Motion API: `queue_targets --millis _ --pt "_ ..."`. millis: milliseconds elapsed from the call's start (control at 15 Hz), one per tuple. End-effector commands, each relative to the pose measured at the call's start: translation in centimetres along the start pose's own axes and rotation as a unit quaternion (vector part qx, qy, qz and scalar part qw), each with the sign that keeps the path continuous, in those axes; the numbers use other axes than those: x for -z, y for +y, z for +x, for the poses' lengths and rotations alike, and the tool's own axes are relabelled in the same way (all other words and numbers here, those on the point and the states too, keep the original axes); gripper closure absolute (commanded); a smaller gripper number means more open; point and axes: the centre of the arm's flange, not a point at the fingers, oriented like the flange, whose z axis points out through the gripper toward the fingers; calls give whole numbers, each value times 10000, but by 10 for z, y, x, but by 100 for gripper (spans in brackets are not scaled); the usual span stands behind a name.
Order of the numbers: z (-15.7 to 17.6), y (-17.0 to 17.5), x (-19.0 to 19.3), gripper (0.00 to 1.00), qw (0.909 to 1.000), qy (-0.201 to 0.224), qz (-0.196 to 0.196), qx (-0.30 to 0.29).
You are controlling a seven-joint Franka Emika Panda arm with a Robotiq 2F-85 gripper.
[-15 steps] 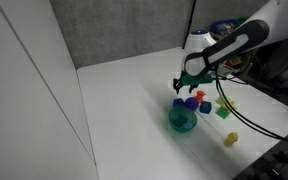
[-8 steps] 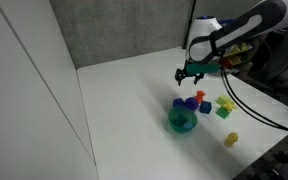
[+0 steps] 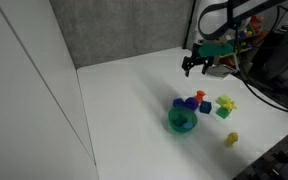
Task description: Pick the square blue block from the green bowl and put it on the table
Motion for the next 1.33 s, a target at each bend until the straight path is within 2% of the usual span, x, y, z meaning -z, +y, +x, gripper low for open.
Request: queue_targets --millis 0,200,667,1267 --pt "-34 13 29 0 9995 -281 -3 133" --pt "-60 19 42 0 9992 -367 -73 153" --pt "-110 41 82 0 9986 -431 86 289" --pt "-141 68 172 0 9998 -80 141 107"
